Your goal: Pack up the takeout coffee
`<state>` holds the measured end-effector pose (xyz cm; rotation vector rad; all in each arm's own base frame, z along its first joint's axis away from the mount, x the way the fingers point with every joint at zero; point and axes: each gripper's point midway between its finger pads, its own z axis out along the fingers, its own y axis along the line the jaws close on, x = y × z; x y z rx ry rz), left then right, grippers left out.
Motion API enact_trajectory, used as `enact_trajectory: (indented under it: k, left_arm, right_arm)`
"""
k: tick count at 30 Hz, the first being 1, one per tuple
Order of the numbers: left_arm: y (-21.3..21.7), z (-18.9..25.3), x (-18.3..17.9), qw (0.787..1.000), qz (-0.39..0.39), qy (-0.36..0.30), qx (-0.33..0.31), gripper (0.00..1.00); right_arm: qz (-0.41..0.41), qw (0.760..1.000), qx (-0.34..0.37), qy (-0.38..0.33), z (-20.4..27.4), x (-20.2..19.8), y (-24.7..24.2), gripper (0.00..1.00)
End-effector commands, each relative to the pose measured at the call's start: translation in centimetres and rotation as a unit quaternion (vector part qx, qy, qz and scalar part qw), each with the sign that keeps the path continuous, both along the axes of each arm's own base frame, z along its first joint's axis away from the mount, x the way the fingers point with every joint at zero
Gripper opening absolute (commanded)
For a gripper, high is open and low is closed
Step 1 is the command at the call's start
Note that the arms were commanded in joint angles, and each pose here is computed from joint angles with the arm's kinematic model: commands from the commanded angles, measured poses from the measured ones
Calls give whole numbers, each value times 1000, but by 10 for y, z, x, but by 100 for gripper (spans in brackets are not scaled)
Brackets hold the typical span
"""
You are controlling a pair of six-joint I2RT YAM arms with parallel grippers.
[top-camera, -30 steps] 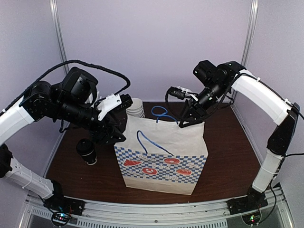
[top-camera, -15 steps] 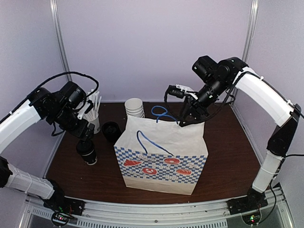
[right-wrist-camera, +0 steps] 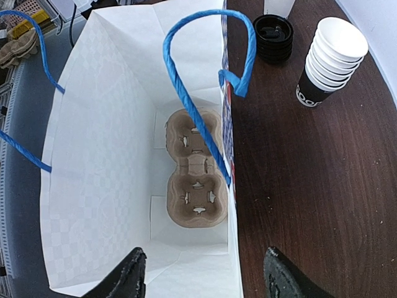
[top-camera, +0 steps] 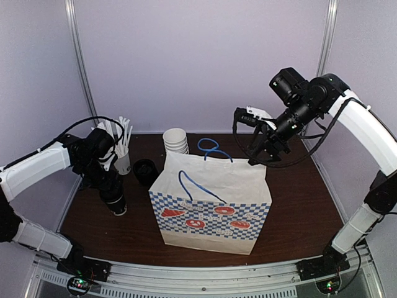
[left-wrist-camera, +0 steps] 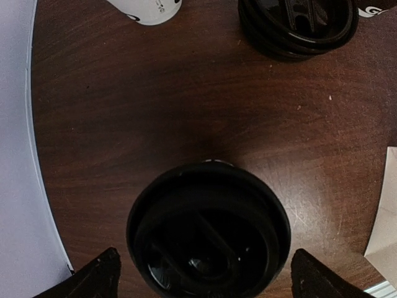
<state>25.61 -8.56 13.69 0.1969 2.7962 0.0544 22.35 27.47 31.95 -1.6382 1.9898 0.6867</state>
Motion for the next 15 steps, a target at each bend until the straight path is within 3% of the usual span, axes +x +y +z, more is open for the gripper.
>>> enact_trajectory:
  k: [1,4,10,15]
  left_arm:
    - [-6,-3,21,999,10,-31,-17,96]
    - [-8,-9,22,1000,10,-21,-17,95]
    - [-4,-8,23,1000,23,-19,-8,84]
    - [12,5,12,996,82,-4,15,79]
  right_arm:
    - [-16,1000,-8,-10,-4,4,-7,65]
    - [-18,1000,-9,-11,-5,4,-8,65]
    - [-17,1000,-8,-6,-8,6,-6,65]
    - [-16,1000,-8,-2,-9,7,-4,65]
